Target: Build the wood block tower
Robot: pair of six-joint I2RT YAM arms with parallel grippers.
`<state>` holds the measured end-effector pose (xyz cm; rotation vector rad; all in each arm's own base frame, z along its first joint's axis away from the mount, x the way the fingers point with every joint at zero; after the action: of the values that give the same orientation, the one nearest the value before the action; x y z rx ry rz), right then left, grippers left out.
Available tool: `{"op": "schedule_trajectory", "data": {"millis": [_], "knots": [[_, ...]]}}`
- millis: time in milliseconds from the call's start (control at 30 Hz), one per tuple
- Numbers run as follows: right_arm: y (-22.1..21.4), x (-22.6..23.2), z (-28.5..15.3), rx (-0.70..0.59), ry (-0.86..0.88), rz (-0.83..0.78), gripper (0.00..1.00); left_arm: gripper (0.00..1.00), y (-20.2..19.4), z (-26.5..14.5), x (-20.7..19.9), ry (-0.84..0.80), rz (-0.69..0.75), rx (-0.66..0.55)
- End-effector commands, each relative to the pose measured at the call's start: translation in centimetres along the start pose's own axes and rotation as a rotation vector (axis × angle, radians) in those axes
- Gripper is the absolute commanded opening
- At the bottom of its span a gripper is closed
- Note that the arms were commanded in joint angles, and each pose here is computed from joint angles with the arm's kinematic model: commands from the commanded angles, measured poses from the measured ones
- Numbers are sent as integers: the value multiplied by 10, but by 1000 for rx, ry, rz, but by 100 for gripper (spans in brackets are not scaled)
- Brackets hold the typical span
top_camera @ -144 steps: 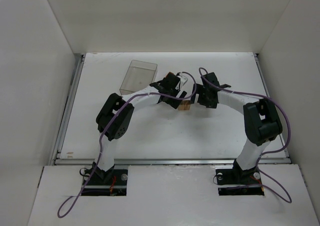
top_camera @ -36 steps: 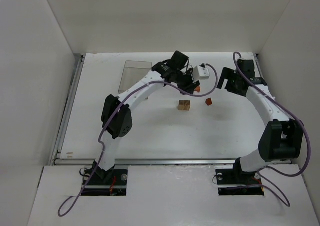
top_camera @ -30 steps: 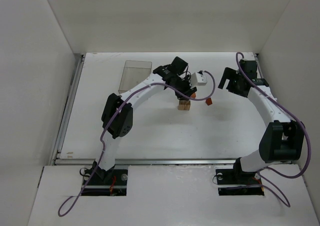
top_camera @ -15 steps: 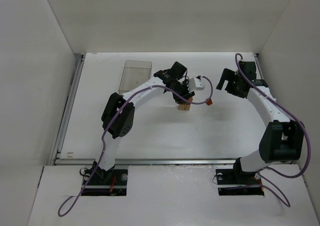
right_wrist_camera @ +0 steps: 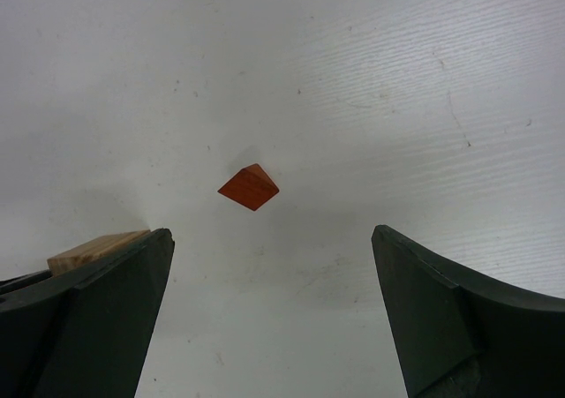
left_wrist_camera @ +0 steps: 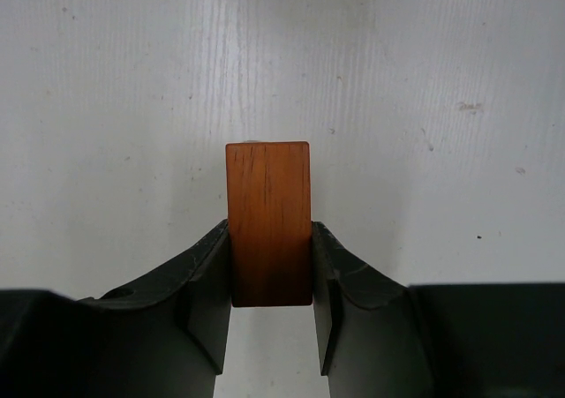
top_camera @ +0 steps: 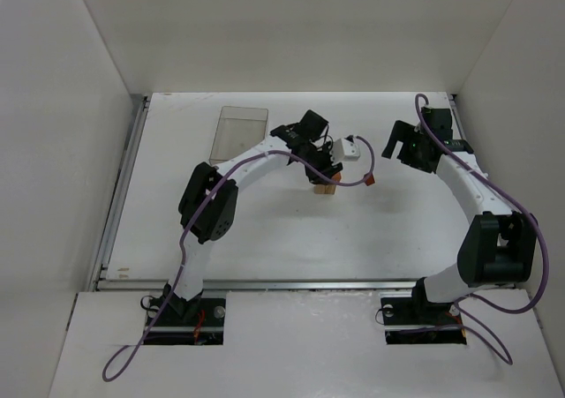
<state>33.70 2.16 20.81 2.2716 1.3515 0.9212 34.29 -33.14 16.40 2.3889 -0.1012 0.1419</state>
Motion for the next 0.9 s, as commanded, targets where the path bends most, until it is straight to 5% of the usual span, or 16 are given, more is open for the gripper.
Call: {"op": "schedule_trajectory", "data": {"millis": [0, 867], "knots": [[6, 3, -2, -31, 26, 11, 100, 0, 8, -27, 3, 16, 40, -54], [5, 3, 2, -16, 17, 11, 100, 0, 8, -21, 3, 9, 51, -89]]}}
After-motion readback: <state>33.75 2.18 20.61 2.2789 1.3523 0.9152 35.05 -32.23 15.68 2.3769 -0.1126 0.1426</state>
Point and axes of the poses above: each gripper's point midway between its finger pads, its own z axis out along the fingers, its own x axis along the line the jaws close on, y = z × x, the point moved 8 cm from there along -z, back along the fingers, and after that the axes turned 9 degrees about z, right-handed, at the moved point
